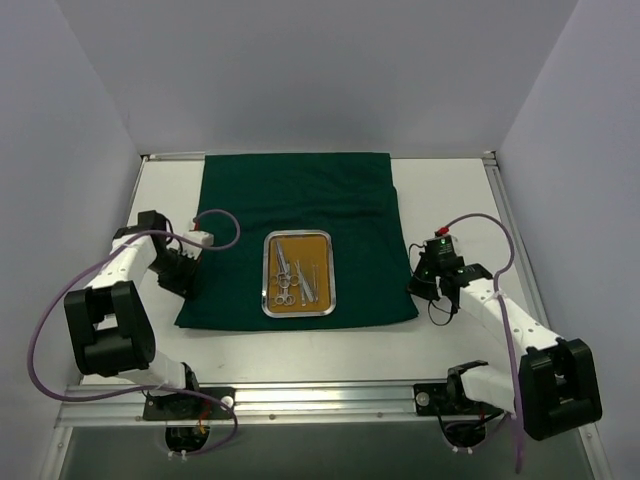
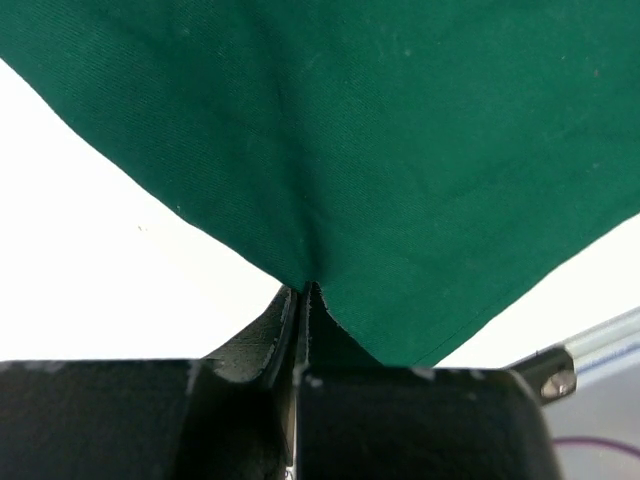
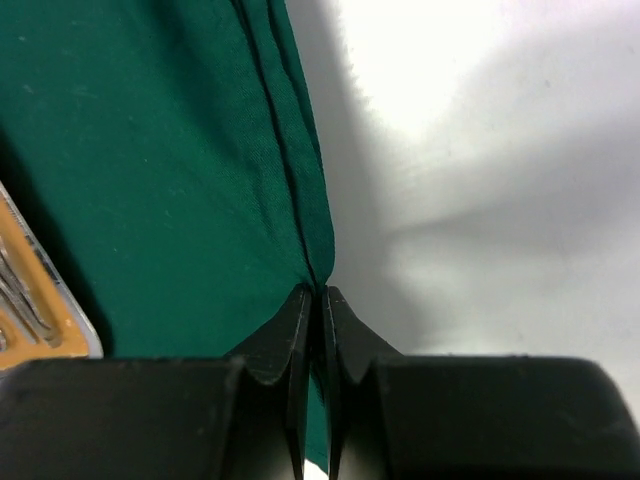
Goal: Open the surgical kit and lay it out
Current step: Move the surgical kit at the center of the board.
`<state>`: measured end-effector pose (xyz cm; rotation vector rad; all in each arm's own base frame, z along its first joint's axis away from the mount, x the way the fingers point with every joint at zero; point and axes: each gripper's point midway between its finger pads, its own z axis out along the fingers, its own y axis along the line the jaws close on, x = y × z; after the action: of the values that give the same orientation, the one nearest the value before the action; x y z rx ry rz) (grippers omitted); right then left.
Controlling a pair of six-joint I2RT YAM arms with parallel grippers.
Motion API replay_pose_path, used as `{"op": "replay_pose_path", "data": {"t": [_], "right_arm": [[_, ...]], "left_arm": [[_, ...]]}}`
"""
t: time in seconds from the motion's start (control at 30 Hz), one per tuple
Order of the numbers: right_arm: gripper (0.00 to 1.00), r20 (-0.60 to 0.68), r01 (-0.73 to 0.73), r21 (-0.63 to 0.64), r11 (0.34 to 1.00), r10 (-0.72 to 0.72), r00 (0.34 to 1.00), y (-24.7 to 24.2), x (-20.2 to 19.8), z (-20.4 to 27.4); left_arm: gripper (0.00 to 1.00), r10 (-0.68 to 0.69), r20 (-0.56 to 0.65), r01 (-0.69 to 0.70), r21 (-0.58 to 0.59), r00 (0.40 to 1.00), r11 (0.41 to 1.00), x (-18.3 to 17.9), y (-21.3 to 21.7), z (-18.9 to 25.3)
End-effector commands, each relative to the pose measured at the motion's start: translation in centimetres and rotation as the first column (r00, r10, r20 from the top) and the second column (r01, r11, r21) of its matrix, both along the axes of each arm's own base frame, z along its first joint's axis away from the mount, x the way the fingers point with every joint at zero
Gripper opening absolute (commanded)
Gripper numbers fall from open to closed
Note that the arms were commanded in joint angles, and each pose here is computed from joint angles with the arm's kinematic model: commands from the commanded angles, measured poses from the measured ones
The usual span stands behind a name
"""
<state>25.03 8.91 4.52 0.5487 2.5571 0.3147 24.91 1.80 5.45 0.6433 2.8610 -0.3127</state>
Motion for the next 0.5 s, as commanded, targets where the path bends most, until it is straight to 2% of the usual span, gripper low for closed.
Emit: {"op": "replay_pose_path", "data": {"t": [0.0, 0.13, 0.47], "right_arm": [[0.00, -0.036, 0.051, -0.048, 0.998, -0.053, 0.998, -1.4, -2.4, 0.8], [0.00, -0.019, 0.076, 0.016, 0.997, -0.075, 0.997, -0.8, -3.1, 1.3], [0.00, -0.034, 0.117, -0.014, 0.993, -0.118, 0.992, -1.9, -4.7, 1.2]], "left_arm": [[0.02, -0.046, -0.062, 0.048, 0.028, 0.997, 0.998, -2.9, 0.8, 0.8], [0.02, -0.057, -0.084, 0.060, 0.029, 0.995, 0.998, -3.9, 0.8, 0.7], [0.02, -0.084, -0.098, 0.085, 0.014, 0.992, 0.996, -5.4, 0.4, 1.4]]}}
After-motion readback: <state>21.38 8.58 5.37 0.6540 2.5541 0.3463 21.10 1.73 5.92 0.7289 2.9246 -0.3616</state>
